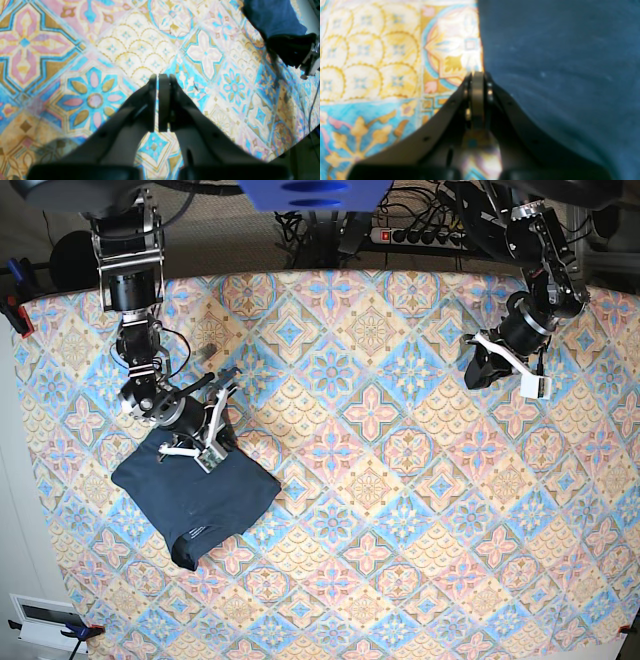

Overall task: Layout the t-shirt on the table in an organized manner, then fold the t-shirt properly
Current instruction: 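Regrasp the shirt's edge with the right gripper and straighten it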

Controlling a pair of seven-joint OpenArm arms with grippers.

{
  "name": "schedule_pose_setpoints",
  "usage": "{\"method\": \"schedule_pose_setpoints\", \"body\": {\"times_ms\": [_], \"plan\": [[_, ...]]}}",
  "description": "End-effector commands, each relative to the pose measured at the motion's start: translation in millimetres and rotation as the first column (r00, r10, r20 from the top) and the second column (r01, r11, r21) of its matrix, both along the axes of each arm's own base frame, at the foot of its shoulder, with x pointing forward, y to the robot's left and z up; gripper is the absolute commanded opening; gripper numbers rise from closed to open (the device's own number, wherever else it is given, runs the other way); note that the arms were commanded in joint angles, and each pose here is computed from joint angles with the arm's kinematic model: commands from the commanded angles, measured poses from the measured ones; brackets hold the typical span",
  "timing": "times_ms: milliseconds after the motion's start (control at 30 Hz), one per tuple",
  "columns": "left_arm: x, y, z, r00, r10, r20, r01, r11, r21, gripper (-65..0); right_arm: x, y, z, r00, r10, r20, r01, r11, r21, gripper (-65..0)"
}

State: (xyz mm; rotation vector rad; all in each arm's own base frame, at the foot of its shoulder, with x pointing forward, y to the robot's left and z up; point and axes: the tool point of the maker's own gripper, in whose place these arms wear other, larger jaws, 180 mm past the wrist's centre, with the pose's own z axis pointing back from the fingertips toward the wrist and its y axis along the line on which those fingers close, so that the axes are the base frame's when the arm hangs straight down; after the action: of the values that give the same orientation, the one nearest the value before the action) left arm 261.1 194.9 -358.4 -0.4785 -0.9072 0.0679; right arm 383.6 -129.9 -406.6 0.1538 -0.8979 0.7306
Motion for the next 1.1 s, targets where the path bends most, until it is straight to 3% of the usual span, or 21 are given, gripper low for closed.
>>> {"method": "schedule_pose_setpoints", "body": {"times_ms": [0, 167, 367, 500, 900, 1067], "plan": [[7, 2, 13, 0.999, -0.001, 0.052, 0.001, 1.000, -0.002, -64.7, 24, -4, 37, 0.994, -0.014, 0.107, 0.011, 1.000, 0.025, -65.0], [6, 2, 12, 0.999, 0.000, 0.049, 0.000, 1.000, -0.002, -64.7, 36, -58, 66, 0.972, -0.170, 0.164, 0.165, 0.985, 0.042, -65.0], [7, 2, 13, 0.999, -0.002, 0.052, 0.002, 1.000, -0.003, -64.7, 23, -105, 73, 0.948, -0.270, 0.167, 0.261, 0.962, 0.074, -65.0], [8, 0, 13, 0.999, -0.004, 0.053, 0.004, 1.000, -0.005, -64.7, 21, -119, 75, 0.946, -0.275, 0.170, 0.271, 0.961, 0.046, -65.0], [8, 1, 13, 0.999, -0.001, 0.053, 0.002, 1.000, -0.004, -64.7, -2, -129, 9, 0.944, -0.329, -0.022, 0.329, 0.942, 0.062, -65.0], [8, 1, 13, 0.999, -0.001, 0.053, 0.002, 1.000, -0.004, -64.7, -40, -128, -21, 0.941, -0.323, -0.100, 0.327, 0.945, 0.025, -65.0]]}}
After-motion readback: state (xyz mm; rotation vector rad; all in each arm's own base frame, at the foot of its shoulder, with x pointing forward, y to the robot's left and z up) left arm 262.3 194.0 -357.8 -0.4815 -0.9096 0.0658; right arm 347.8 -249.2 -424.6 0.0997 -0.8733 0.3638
